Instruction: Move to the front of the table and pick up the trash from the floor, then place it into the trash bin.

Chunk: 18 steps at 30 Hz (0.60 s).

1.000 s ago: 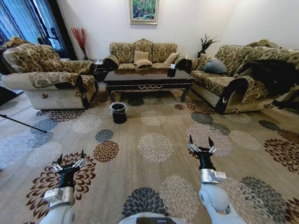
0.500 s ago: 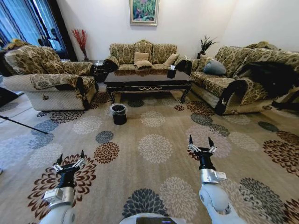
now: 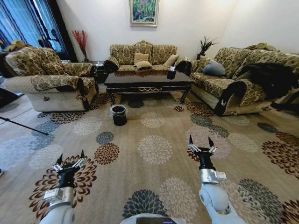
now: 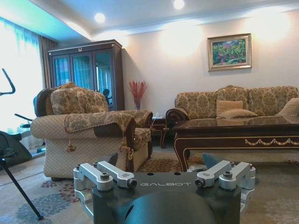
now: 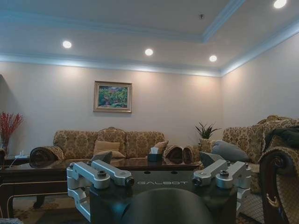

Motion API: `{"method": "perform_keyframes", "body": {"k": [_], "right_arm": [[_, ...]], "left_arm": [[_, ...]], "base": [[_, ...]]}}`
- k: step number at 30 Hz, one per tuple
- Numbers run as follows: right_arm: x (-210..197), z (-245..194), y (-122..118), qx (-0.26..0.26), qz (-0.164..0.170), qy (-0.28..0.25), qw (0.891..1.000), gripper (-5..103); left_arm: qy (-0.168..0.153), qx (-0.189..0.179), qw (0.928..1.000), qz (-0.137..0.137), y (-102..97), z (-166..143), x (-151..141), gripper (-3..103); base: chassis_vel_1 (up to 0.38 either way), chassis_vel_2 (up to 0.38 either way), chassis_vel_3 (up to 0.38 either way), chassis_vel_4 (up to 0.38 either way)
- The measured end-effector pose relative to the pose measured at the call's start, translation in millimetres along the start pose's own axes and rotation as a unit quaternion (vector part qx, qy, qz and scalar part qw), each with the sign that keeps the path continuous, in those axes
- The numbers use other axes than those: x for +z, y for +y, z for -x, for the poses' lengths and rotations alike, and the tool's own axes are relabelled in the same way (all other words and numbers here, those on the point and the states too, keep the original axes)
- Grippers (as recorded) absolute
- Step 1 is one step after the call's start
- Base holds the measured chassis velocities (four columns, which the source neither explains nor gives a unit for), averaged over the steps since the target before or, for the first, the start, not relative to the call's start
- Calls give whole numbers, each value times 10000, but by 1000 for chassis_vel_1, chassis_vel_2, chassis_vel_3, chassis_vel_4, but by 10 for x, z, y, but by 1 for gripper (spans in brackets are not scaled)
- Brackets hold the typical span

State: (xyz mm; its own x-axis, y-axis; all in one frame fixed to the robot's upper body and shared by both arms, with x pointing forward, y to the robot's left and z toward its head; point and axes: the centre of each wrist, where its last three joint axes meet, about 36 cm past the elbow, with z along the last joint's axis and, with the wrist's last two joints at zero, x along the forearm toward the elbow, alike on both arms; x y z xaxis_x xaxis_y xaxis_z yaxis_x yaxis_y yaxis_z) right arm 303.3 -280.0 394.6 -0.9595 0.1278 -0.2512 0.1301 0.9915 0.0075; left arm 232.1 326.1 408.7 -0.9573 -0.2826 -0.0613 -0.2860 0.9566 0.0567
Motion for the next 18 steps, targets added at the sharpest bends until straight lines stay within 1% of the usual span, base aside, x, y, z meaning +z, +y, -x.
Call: {"method": "perform_keyframes", "body": {"k": [18], "right_arm": [[0,0,0,0,0,0,10000,100]], "left_arm": [[0,0,10000,0,0,0,0,100]], "base": [[0,0,0,0]]}}
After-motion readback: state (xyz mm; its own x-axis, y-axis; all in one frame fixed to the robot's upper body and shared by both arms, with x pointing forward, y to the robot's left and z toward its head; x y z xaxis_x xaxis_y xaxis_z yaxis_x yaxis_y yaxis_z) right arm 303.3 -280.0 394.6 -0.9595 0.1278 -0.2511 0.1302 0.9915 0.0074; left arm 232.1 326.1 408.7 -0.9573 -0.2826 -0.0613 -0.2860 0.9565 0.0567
